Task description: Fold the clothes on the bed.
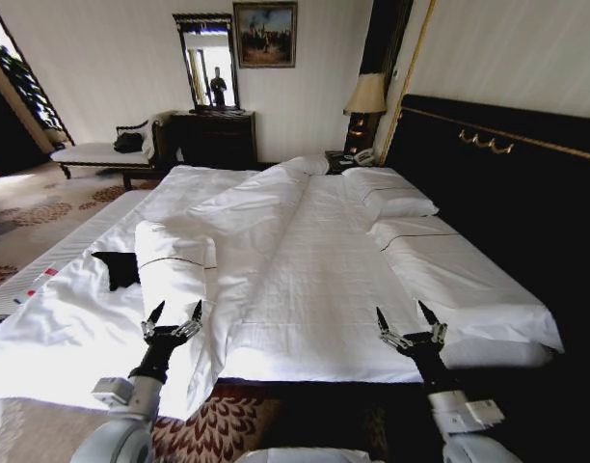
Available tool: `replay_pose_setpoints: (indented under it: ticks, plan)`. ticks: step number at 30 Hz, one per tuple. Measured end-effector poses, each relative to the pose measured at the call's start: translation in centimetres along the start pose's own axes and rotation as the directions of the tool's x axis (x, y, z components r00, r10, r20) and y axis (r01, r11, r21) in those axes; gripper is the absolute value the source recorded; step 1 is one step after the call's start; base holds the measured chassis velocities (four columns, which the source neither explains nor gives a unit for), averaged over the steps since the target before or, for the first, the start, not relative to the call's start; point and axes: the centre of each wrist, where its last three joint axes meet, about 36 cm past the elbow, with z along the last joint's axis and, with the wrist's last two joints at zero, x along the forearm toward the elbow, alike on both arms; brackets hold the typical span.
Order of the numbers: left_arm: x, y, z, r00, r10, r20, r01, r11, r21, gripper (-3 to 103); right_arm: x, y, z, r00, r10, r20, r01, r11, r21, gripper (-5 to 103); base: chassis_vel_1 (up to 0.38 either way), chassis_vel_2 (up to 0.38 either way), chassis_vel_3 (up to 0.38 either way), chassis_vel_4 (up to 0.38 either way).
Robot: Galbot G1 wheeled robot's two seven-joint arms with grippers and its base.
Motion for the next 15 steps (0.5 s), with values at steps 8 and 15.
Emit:
replay_pose_setpoints:
  ticks: [8, 15]
  plan:
    - [-0.03, 0.02, 0.09, 1.0, 0.0, 0.0, 0.0, 1.0, -0.001, 100, 0.0, 0.01, 0.13, 1.0, 0.002, -0.004, -0.002, 1.0, 0.009, 100, 0.0, 0.0, 0.0, 0.0]
    - [-0.04, -0.03, 0.15, 1.0, 0.002, 0.0, -0.002, 1.0, -0.002, 100, 0.02, 0.13, 0.23, 1.0, 0.007, -0.007, -0.007, 1.0, 0.006, 100, 0.0, 0.0, 0.0, 0.0]
